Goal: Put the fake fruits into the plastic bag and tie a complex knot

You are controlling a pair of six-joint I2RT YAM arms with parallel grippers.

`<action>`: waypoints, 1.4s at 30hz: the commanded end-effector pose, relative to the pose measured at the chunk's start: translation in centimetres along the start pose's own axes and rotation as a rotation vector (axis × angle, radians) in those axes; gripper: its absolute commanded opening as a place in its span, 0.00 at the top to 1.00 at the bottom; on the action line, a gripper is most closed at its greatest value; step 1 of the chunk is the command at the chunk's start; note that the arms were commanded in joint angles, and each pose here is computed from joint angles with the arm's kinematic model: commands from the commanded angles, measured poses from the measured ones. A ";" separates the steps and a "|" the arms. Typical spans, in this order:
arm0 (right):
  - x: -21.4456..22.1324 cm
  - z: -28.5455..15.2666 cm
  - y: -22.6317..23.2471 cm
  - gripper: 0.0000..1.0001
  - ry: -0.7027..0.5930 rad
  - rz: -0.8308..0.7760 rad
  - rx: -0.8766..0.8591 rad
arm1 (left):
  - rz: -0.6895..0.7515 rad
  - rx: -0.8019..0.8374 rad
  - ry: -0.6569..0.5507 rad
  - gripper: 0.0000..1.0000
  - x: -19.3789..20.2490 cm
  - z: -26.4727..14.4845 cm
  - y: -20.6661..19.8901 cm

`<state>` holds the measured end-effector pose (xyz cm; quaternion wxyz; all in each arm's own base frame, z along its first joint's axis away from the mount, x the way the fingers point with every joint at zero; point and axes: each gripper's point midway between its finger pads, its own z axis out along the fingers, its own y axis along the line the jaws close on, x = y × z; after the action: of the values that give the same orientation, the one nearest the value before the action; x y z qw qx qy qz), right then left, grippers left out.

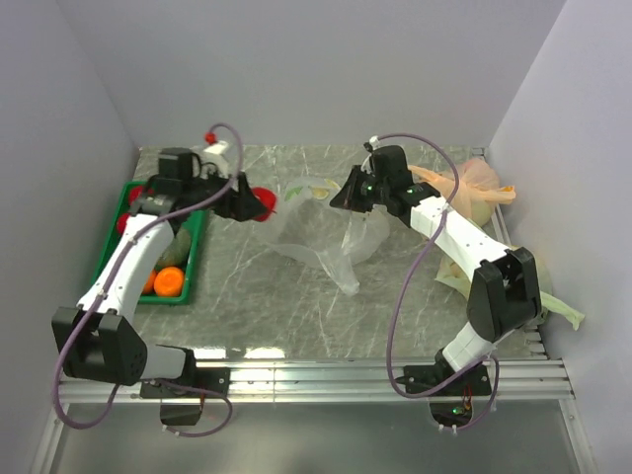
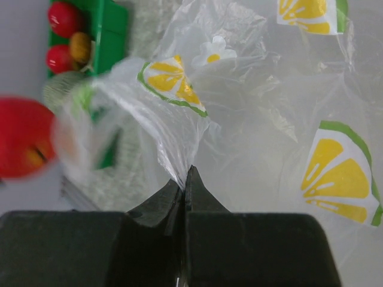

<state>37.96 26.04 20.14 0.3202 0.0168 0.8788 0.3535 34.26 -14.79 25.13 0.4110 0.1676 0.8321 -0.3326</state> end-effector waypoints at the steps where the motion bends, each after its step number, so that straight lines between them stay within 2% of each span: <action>1: -1.7 -0.4 3.3 1.00 -0.014 0.106 -0.139 | 0.099 0.103 -0.047 0.47 -1.5 1.6 -4.4; 6: -1.0 -0.3 3.9 1.00 0.018 0.189 -0.179 | 0.110 0.152 -0.011 0.47 -2.0 5.8 -6.9; 11: -1.5 0.0 2.7 1.00 0.015 0.213 -0.153 | 0.128 0.232 -0.052 0.46 -3.6 6.5 -8.9; 17: -1.7 0.6 2.7 1.00 0.033 0.311 -0.203 | 0.123 0.196 0.079 0.46 -0.2 8.7 -8.7; 22: 0.2 0.0 2.9 1.00 0.090 0.392 -0.270 | 0.072 0.118 0.142 0.31 0.2 11.8 -6.3; 24: -0.1 -0.2 2.2 1.00 0.068 0.398 -0.266 | 0.084 0.088 0.147 0.25 0.0 12.1 -5.7; 25: -0.1 -0.1 1.8 1.00 0.064 0.400 -0.256 | 0.090 0.079 0.153 0.15 -0.2 12.0 -5.7; 26: -0.4 -0.2 1.2 1.00 0.054 0.405 -0.248 | 0.104 0.051 0.151 0.10 -0.4 11.9 -5.3; 30: -0.6 -0.1 0.0 1.00 0.041 0.400 -0.221 | 0.145 0.005 0.115 0.01 -2.1 9.5 -5.6; 34: -0.1 0.4 -0.3 1.00 0.063 0.387 -0.228 | 0.204 -0.013 0.045 0.01 -3.5 6.0 -6.9; 36: 0.0 0.7 -0.6 1.00 0.069 0.362 -0.224 | 0.163 -0.046 0.054 0.01 -3.4 4.6 -6.3; 39: -0.1 0.7 -1.8 1.00 0.071 0.315 -0.185 | -0.015 -0.150 -0.094 0.01 -5.8 0.2 -2.2; 40: -0.3 0.6 -2.2 1.00 0.069 0.309 -0.176 | -0.069 -0.212 -0.142 0.08 -5.6 -1.9 -0.6; 42: -0.3 0.7 -2.6 1.00 0.082 0.271 -0.162 | -0.183 -0.388 -0.240 0.12 -6.1 -5.9 4.4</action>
<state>38.02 25.12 17.63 0.2107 0.1296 0.8451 0.4739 36.56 -14.76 30.26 0.4688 0.1091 0.8354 -0.2655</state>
